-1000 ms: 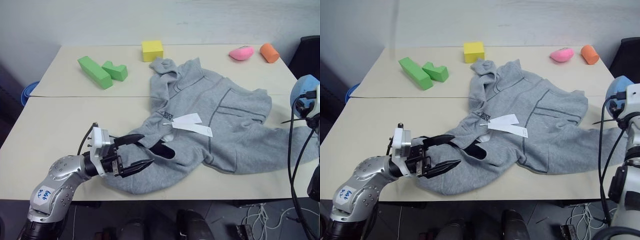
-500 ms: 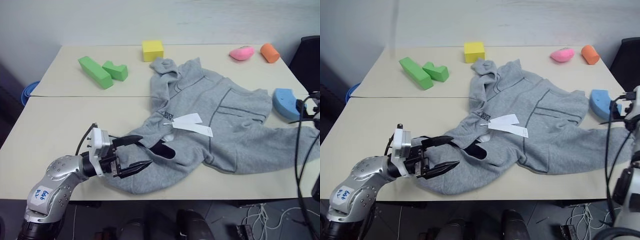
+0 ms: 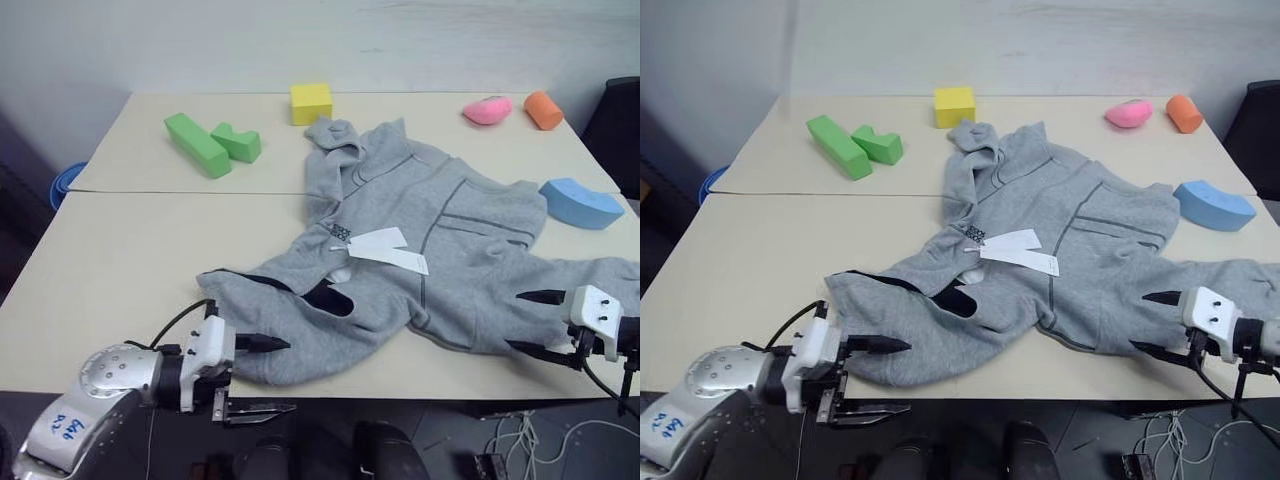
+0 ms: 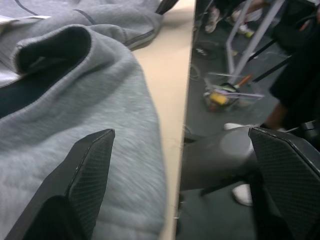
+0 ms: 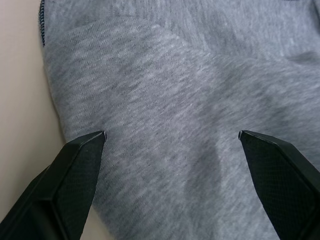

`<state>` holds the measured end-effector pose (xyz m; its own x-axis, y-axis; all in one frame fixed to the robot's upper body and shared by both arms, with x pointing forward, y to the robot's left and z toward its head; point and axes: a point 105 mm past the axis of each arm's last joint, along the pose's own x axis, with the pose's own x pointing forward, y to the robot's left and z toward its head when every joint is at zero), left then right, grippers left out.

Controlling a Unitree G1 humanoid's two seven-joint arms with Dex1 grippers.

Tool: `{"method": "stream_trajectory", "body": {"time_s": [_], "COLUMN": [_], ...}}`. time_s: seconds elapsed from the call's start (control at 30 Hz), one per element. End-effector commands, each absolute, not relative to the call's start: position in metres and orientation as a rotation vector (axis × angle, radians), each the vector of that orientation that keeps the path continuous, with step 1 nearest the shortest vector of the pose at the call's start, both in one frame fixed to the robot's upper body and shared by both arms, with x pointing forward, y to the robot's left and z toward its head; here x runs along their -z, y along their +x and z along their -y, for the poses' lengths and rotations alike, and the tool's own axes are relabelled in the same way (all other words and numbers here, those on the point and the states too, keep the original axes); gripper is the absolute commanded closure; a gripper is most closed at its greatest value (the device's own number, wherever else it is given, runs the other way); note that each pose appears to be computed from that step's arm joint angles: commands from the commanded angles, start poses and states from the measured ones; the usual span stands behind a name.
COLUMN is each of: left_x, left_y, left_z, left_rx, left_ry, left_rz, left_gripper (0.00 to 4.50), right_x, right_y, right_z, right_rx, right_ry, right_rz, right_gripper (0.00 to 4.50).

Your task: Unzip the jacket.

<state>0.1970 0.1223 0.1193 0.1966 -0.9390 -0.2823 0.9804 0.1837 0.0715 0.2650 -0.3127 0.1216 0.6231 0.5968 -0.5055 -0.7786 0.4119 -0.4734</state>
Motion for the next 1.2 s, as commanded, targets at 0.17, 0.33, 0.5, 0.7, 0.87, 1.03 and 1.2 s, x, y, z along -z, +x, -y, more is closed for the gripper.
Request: {"method": "stream_trajectory", "body": {"time_s": [0.17, 0.33, 0.5, 0.7, 0.87, 1.03, 1.2], "left_x": [-0.099, -0.091, -0.095, -0.095, -0.099, -0.110, -0.128], "left_y": [0.212, 0.217, 0.227, 0.236, 0.247, 0.256, 0.278], "left_z": [-0.115, -0.128, -0.140, -0.187, -0.239, -0.295, -0.335], "left_rx": [1.297, 1.278, 1.213, 1.130, 0.990, 0.835, 0.669], "left_ry": [0.387, 0.439, 0.404, 0.437, 0.459, 0.475, 0.583], "left_rz": [-0.205, -0.231, -0.221, -0.270, -0.279, -0.280, -0.260], "left_gripper": [0.39, 1.72, 3.25, 4.48, 4.48, 4.48, 4.48], "right_x": [-0.104, -0.098, -0.101, -0.111, -0.117, -0.130, -0.137], "right_y": [0.277, 0.271, 0.265, 0.248, 0.235, 0.212, 0.196], "right_z": [0.315, 0.301, 0.282, 0.221, 0.180, 0.114, 0.059], "right_rx": [-0.824, -0.900, -0.967, -1.163, -1.300, -1.508, -1.627], "right_ry": [-0.735, -0.677, -0.611, -0.451, -0.391, -0.281, -0.165], "right_rz": [-0.317, -0.337, -0.323, -0.286, -0.254, -0.186, -0.127], "right_gripper": [0.94, 2.45, 4.06, 4.50, 4.50, 4.50, 4.50]}}
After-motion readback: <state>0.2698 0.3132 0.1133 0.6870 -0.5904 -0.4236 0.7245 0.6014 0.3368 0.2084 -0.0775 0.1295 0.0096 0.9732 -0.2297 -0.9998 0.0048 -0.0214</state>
